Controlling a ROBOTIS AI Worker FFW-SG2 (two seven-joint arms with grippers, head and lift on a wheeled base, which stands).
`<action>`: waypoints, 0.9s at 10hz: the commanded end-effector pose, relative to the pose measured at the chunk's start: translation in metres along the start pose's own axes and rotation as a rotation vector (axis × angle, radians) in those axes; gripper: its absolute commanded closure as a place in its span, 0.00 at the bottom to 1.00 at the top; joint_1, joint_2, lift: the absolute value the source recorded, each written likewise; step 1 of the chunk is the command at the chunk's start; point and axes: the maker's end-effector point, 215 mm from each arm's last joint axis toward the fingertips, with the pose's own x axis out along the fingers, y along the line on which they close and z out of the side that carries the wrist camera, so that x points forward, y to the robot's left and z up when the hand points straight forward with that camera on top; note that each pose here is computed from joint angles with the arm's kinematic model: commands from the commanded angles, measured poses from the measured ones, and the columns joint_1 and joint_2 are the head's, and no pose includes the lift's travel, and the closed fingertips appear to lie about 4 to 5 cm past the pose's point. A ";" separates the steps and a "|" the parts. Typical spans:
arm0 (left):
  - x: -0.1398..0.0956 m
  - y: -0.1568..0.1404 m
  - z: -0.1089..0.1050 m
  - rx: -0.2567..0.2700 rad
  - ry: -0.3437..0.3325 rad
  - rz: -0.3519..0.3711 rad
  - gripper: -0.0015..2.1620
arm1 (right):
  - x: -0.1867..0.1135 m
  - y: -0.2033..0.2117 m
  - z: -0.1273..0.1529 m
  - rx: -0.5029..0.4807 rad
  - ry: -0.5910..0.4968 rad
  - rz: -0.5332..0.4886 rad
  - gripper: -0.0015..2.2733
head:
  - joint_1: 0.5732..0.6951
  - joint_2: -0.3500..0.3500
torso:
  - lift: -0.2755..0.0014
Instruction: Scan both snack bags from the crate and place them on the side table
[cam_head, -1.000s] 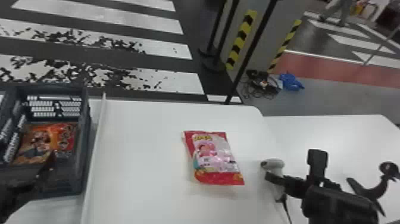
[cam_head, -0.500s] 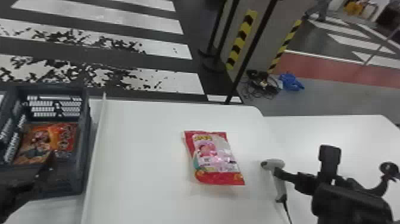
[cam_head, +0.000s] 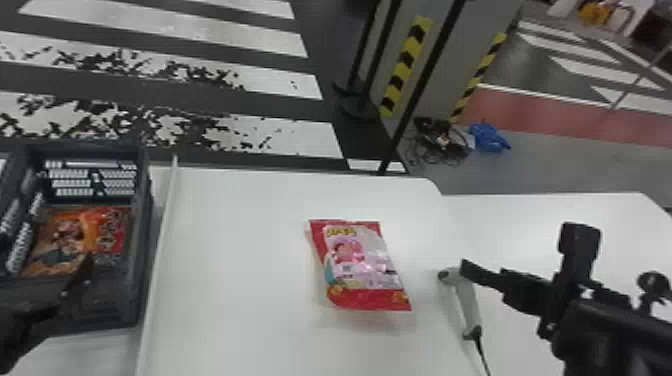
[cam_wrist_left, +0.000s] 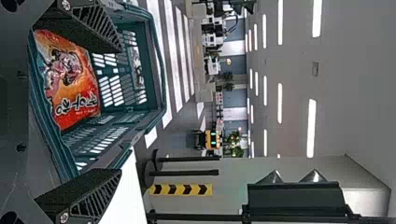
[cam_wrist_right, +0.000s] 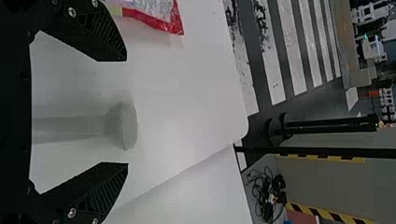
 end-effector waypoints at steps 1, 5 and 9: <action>-0.001 0.000 -0.002 -0.001 0.004 0.000 0.04 | 0.005 0.033 -0.007 0.029 0.035 0.080 0.06 | 1.00 0.00 | 0.64; -0.001 0.002 -0.002 0.003 0.003 0.001 0.04 | 0.021 0.073 -0.029 0.031 0.098 0.167 0.06 | 1.00 0.09 | 0.64; -0.003 0.003 -0.004 0.005 0.008 0.002 0.04 | 0.048 0.104 -0.057 0.067 0.181 0.250 0.06 | 1.00 0.16 | 0.64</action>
